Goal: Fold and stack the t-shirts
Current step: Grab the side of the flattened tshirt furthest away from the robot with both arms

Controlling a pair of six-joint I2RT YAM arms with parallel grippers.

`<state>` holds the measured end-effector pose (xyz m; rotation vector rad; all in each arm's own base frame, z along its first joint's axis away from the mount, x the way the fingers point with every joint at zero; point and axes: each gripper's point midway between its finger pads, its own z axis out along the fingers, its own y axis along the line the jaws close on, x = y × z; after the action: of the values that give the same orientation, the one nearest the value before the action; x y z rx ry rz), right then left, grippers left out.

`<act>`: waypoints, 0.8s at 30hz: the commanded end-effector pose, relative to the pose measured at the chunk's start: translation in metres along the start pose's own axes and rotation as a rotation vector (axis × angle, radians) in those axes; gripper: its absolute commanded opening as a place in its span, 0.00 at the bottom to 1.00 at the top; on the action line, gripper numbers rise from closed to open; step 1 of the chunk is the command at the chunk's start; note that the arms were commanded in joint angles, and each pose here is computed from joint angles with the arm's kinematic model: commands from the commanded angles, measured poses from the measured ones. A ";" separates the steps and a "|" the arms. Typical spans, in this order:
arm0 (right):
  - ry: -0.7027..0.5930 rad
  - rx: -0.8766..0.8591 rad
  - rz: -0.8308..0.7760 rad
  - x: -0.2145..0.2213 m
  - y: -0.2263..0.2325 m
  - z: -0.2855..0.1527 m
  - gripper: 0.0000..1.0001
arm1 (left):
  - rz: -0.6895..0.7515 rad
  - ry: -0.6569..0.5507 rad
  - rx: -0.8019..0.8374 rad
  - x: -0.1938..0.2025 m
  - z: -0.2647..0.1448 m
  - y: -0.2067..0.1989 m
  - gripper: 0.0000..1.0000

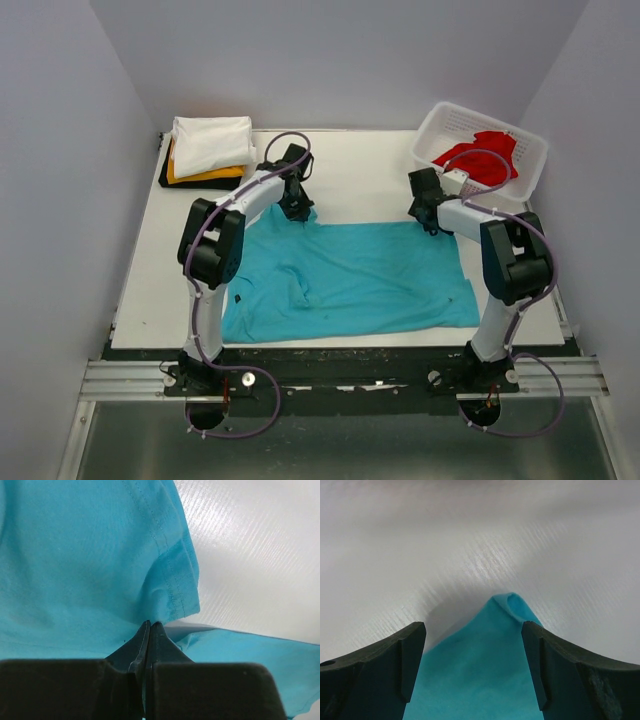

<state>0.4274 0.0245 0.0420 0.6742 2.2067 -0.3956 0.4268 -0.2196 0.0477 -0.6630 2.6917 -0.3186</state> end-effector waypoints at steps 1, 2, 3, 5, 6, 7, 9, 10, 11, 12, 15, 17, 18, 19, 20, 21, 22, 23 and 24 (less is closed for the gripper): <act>0.010 -0.004 -0.005 0.005 0.009 0.010 0.83 | -0.033 -0.034 0.001 -0.005 -0.005 -0.003 0.00; 0.019 -0.002 -0.012 0.009 0.009 0.012 0.80 | -0.036 -0.034 -0.004 -0.005 -0.005 -0.002 0.00; 0.026 0.003 -0.016 0.011 0.009 0.013 0.78 | -0.038 -0.034 -0.008 -0.004 -0.004 0.000 0.00; 0.042 0.004 -0.021 0.015 0.008 0.014 0.72 | -0.044 -0.039 -0.016 -0.004 -0.005 0.003 0.00; 0.049 0.003 -0.022 0.018 0.008 0.013 0.68 | -0.047 -0.042 -0.014 -0.004 -0.005 0.003 0.00; 0.055 0.008 -0.017 0.019 0.006 0.012 0.64 | -0.049 -0.043 -0.016 -0.004 -0.005 0.003 0.00; 0.059 0.005 -0.016 0.019 0.004 0.008 0.50 | -0.051 -0.052 -0.023 -0.004 -0.006 0.005 0.00; 0.056 0.007 -0.015 0.019 0.002 0.006 0.44 | -0.056 -0.058 -0.028 -0.004 -0.007 0.006 0.00; 0.049 0.013 -0.013 0.017 -0.001 0.005 0.35 | -0.058 -0.061 -0.028 -0.004 -0.008 0.007 0.00; 0.041 0.016 -0.008 0.015 -0.003 0.003 0.30 | -0.060 -0.066 -0.026 -0.004 -0.008 0.007 0.00; 0.024 0.005 -0.010 0.008 -0.003 -0.003 0.18 | -0.072 -0.081 -0.018 -0.005 -0.011 0.007 0.00; 0.021 -0.023 -0.017 0.004 0.000 -0.006 0.11 | -0.080 -0.090 -0.016 -0.006 -0.013 0.007 0.00; 0.024 -0.035 -0.016 0.003 0.001 -0.009 0.07 | -0.083 -0.094 -0.014 -0.006 -0.015 0.007 0.00; 0.026 -0.054 -0.013 0.002 0.003 -0.011 0.02 | -0.088 -0.100 -0.013 -0.006 -0.016 0.007 0.00; 0.027 -0.069 -0.008 0.001 0.004 -0.014 0.01 | -0.092 -0.103 -0.013 -0.004 -0.017 0.007 0.00; 0.028 -0.079 -0.006 0.002 0.003 -0.017 0.01 | -0.098 -0.109 -0.006 -0.004 -0.018 0.007 0.00; 0.021 -0.091 0.004 0.000 0.003 -0.020 0.01 | -0.105 -0.112 -0.008 -0.003 -0.019 0.009 0.00; 0.020 -0.097 0.009 0.000 0.001 -0.023 0.01 | -0.110 -0.115 -0.005 -0.001 -0.020 0.010 0.00; 0.014 -0.108 0.018 -0.002 0.000 -0.027 0.01 | -0.114 -0.120 0.002 -0.001 -0.022 0.009 0.00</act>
<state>0.4190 0.0327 0.0440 0.6498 2.2393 -0.3274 0.4132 -0.2093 0.0450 -0.7762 2.6358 -0.2731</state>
